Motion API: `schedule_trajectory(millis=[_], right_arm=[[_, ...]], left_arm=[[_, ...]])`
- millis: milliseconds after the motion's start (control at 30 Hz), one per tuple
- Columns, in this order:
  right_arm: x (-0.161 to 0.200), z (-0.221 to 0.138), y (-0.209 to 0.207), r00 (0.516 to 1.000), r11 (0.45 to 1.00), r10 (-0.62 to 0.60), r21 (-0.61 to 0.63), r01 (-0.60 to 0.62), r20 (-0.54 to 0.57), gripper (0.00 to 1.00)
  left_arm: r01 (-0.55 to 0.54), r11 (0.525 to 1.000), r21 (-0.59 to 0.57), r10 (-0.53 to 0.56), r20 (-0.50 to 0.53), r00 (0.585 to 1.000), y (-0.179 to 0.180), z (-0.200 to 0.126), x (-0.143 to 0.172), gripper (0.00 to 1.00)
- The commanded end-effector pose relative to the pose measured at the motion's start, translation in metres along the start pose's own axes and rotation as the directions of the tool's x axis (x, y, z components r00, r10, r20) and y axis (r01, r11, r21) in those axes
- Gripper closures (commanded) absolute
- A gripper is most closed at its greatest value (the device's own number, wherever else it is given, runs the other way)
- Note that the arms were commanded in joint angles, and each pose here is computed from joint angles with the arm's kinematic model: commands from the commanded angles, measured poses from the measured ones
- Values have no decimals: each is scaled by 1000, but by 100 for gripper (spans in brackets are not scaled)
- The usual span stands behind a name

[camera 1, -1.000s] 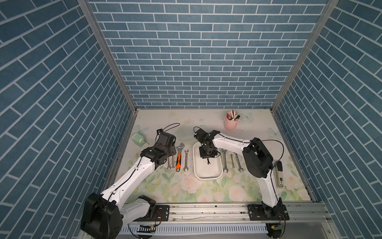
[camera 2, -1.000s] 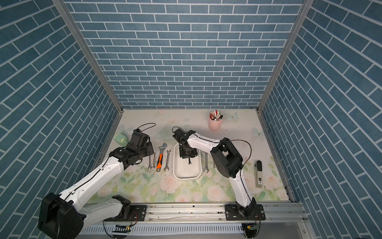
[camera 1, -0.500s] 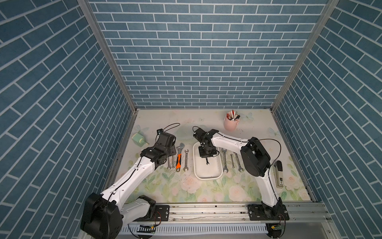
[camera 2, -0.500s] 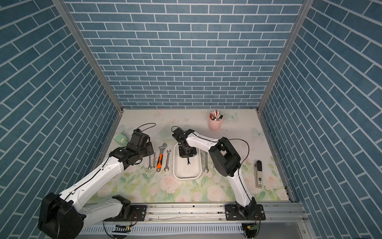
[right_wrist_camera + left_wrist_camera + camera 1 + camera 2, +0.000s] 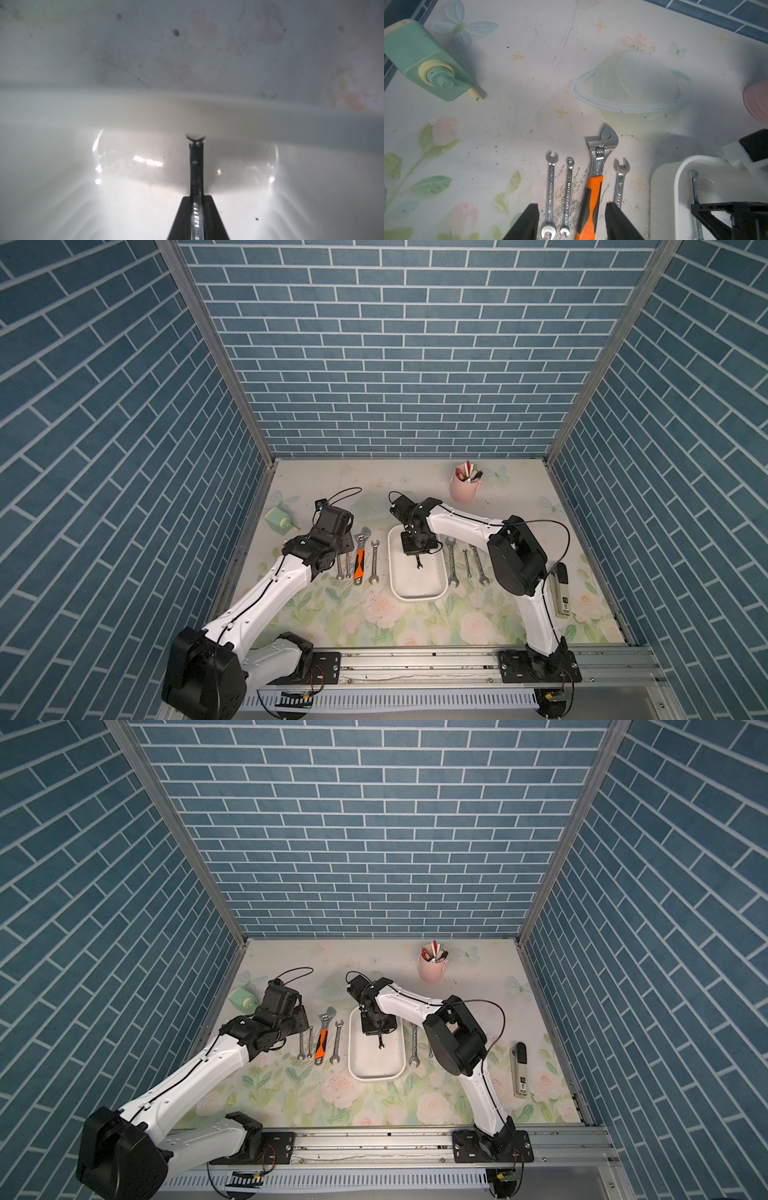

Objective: Take out the wrench from the storage box
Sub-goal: Pick up the wrench from the storage box, then move the wrench to the center of the board.

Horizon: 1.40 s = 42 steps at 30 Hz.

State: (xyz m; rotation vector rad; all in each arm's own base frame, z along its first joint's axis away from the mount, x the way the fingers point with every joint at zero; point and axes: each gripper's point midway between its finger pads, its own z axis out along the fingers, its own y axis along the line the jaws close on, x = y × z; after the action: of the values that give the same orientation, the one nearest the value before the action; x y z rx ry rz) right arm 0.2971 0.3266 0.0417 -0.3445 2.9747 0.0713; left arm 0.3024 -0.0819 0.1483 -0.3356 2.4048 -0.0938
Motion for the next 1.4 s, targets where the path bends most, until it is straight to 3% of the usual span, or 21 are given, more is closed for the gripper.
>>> schedule_trajectory(millis=[0, 400, 600, 1000, 1367], right_arm=[[-5, -36, -13, 999, 1000, -5, 17, 4, 53, 90], [-5, -95, -53, 989, 998, 40, 40, -46, 145, 90], [1, -101, -87, 987, 995, 62, 62, -72, 152, 90], [16, -70, -144, 986, 990, 101, 81, -112, 133, 88], [-13, -21, -201, 949, 955, 283, 48, -292, 142, 63]], left_arm=[[-10, 1000, -25, 10, 0, 1000, 5, -2, -3, 43], [-9, 1000, -28, 9, 3, 1000, 5, -5, -5, 43], [-5, 999, -32, 5, 3, 1000, 5, -6, -7, 43], [4, 999, -45, -5, -10, 1000, 4, -2, -8, 43], [6, 999, -44, -7, -27, 1000, 0, 6, -5, 43]])
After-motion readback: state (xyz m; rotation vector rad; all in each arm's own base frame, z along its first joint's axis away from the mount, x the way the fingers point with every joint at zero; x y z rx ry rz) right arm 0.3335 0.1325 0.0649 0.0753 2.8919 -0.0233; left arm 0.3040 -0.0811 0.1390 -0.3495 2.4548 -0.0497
